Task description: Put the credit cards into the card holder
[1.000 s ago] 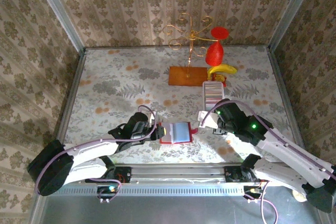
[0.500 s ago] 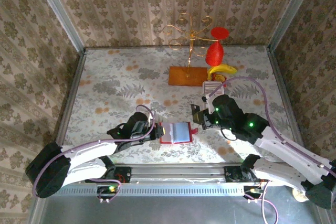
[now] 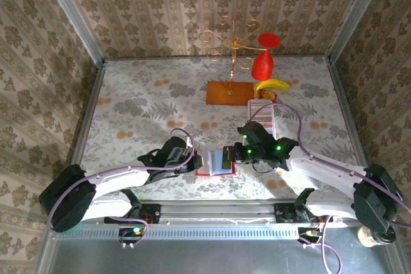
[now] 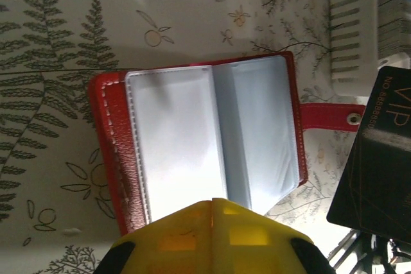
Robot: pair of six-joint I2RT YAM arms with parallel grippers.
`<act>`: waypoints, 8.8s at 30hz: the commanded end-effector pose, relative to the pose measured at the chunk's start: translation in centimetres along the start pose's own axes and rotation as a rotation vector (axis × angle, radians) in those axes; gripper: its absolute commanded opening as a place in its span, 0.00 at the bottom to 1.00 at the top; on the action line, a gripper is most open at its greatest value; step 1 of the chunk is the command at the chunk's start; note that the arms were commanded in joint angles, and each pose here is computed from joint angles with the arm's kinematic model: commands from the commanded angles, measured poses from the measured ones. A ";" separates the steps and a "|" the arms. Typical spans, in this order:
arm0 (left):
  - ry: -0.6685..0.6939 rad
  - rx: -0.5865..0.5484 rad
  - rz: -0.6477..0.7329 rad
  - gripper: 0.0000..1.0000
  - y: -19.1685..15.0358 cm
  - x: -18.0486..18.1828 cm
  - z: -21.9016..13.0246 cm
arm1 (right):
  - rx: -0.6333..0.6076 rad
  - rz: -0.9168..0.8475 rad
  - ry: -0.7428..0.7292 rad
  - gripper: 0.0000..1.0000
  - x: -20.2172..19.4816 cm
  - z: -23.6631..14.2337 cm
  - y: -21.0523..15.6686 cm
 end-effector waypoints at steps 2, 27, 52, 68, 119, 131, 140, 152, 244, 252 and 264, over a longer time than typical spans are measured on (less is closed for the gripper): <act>0.044 -0.007 -0.017 0.01 0.1 0.4 0.3 | 0.011 0.032 0.037 0.00 0.5 1.1 0.1; 0.156 0.006 -0.003 0.00 -0.6 2.8 1.4 | 0.041 0.010 0.055 0.00 1.5 5.3 0.5; 0.170 0.008 0.004 0.00 -0.8 3.1 1.5 | 0.062 0.017 0.019 0.00 0.4 6.5 -0.4; 0.166 0.005 0.006 0.00 -0.7 3.0 1.5 | 0.017 0.008 0.003 0.00 0.2 5.6 -0.1; 0.159 0.009 0.011 0.00 -1.1 3.0 1.6 | -0.034 0.191 0.158 0.00 -0.5 6.0 -1.3; 0.152 0.009 0.013 0.00 -1.2 2.9 1.7 | -0.042 0.221 0.203 0.00 -0.2 6.2 -1.3; 0.147 0.007 0.015 0.00 -1.2 2.7 1.6 | 0.003 0.240 0.188 0.00 -0.6 6.8 -1.9; 0.146 0.006 0.017 0.00 -1.3 2.7 1.6 | 0.070 0.235 0.184 0.00 -0.4 7.2 -2.6; 0.136 -0.012 0.044 0.10 -1.9 3.1 1.0 | 0.171 0.004 -0.053 0.34 3.0 9.8 -1.0; 0.145 -0.016 0.042 0.10 -1.9 3.3 0.9 | 0.178 -0.019 -0.148 0.39 1.8 8.5 -1.4; 0.146 -0.015 0.044 0.11 -2.0 3.4 0.9 | 0.200 -0.009 -0.150 0.26 1.6 9.2 -2.1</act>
Point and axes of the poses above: each hand's point on the last joint's axis, 136 mm out from that joint toward the fingers, its own z axis out along the fingers, its own x axis along the line the jaws close on, y = z × x, the point moved 6 cm from there along -z, back along the fingers, and after that the axes turned 13 degrees about -z, right-handed, at the moved point
